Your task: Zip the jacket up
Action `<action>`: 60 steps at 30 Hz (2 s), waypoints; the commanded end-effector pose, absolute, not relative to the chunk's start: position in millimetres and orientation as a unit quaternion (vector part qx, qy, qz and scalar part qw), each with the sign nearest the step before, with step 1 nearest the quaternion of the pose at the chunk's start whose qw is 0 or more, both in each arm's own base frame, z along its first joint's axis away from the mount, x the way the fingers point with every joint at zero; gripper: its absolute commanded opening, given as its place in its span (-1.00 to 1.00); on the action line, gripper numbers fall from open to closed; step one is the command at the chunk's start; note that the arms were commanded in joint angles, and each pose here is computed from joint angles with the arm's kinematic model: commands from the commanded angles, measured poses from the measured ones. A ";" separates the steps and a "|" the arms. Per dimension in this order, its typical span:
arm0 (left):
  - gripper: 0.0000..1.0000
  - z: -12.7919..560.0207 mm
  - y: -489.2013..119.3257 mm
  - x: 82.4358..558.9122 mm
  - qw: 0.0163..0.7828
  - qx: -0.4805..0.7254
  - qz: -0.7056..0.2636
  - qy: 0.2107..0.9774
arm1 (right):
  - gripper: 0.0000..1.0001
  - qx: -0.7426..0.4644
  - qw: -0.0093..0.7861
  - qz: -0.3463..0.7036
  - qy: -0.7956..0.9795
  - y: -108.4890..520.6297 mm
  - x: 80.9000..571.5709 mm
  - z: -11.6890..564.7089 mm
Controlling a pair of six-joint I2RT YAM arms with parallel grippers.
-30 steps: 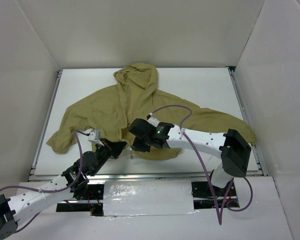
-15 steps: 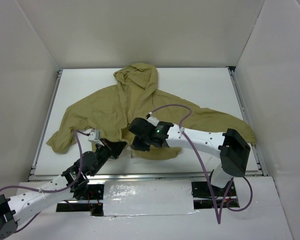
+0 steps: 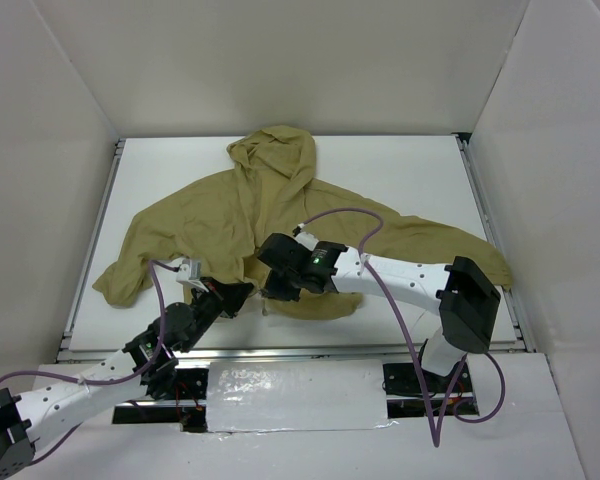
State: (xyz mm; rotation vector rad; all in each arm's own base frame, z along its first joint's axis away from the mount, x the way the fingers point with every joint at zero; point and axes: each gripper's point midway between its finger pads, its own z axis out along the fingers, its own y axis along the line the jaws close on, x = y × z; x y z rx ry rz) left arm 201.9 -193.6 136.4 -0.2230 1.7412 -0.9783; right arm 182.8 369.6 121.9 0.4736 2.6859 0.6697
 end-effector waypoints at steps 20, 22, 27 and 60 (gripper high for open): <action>-1.00 149.6 -195.3 202.7 0.551 -0.093 -0.425 0.712 | -1.00 0.214 0.177 0.276 0.920 375.3 198.9 148.6; -1.00 149.2 -195.3 202.1 0.552 -0.092 -0.426 0.711 | -1.00 0.220 0.179 0.278 0.918 373.9 200.1 150.3; -1.00 148.7 -197.7 201.1 0.551 -0.082 -0.427 0.713 | -1.00 0.213 0.176 0.285 0.918 374.5 199.7 153.0; -1.00 130.7 -211.9 194.7 0.531 -0.019 -0.413 0.740 | -1.00 0.134 0.179 0.358 0.907 368.2 204.1 160.9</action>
